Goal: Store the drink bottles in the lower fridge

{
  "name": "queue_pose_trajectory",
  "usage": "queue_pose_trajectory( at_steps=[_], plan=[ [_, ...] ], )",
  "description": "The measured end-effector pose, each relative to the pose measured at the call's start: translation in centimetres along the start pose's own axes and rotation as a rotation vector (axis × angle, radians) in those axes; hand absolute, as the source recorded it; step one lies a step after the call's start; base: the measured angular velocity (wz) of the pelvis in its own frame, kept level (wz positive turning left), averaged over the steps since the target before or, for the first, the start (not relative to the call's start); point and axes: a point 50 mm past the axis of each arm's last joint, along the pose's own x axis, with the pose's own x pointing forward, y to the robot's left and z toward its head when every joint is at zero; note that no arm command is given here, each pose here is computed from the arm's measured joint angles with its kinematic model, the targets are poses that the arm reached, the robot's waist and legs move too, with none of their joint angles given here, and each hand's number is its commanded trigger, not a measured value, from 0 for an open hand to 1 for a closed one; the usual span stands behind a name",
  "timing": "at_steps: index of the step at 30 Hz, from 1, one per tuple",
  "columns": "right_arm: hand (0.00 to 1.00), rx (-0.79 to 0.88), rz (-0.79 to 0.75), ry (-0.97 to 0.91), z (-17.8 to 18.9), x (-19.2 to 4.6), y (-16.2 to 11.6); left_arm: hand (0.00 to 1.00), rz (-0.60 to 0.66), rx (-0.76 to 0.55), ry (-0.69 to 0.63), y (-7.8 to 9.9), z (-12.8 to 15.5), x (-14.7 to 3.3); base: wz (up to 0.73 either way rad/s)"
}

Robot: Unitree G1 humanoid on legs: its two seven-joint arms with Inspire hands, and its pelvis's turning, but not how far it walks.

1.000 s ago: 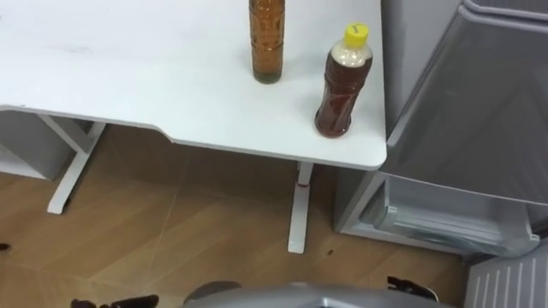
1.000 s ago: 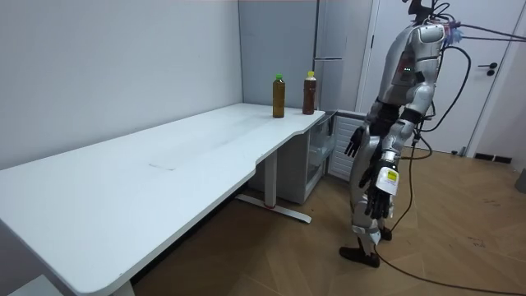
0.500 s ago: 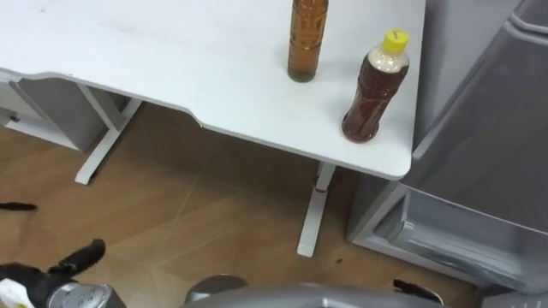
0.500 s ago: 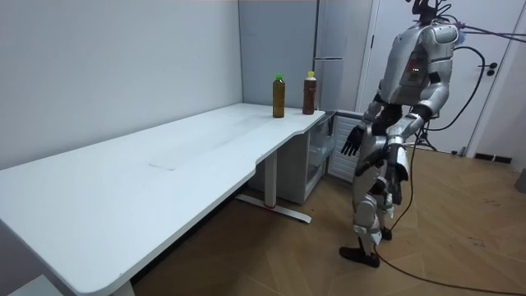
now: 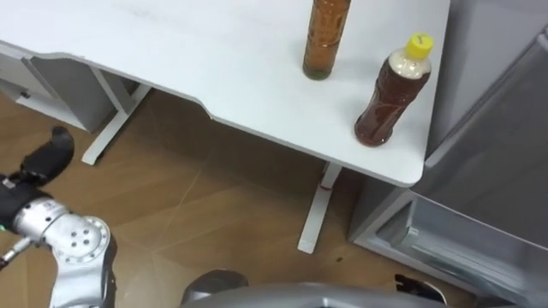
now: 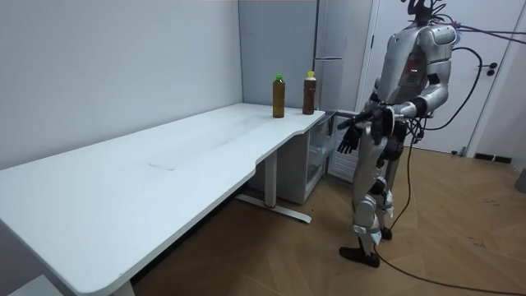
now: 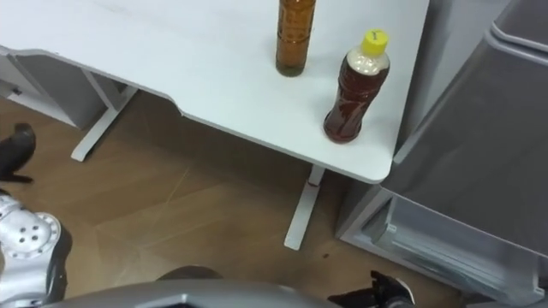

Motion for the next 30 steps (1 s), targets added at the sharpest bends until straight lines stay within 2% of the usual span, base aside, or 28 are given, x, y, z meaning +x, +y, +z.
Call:
queue_pose_trajectory(
  at_steps=[4,6,10,15,22,30],
  plan=[
    [0.0,0.017,0.021,0.003,-0.2,0.0,0.1,0.0,-0.087,-0.074,-0.09,-1.3,2.3,-0.1,0.0],
    [0.0,0.015,0.032,0.001,-0.2,0.0,0.1,0.0,-0.17,-0.129,-0.132,-2.4,3.8,-0.3,0.0],
    [0.0,0.012,0.045,-0.002,0.1,0.1,0.2,0.0,-0.285,-0.184,-0.183,-3.5,5.4,-0.8,-0.02],
    [0.0,0.015,0.051,-0.022,0.8,0.2,0.4,0.0,-0.48,-0.337,-0.313,-5.5,9.6,-2.0,-0.16],
    [0.0,0.014,0.059,-0.05,1.3,0.2,0.6,0.0,-0.73,-0.389,-0.363,-7.6,11.0,-3.7,-0.17],
    [0.0,0.062,0.049,-0.05,1.6,0.3,0.5,0.0,-0.998,-0.504,-0.316,-9.3,11.6,-5.7,-0.17]
  ],
)
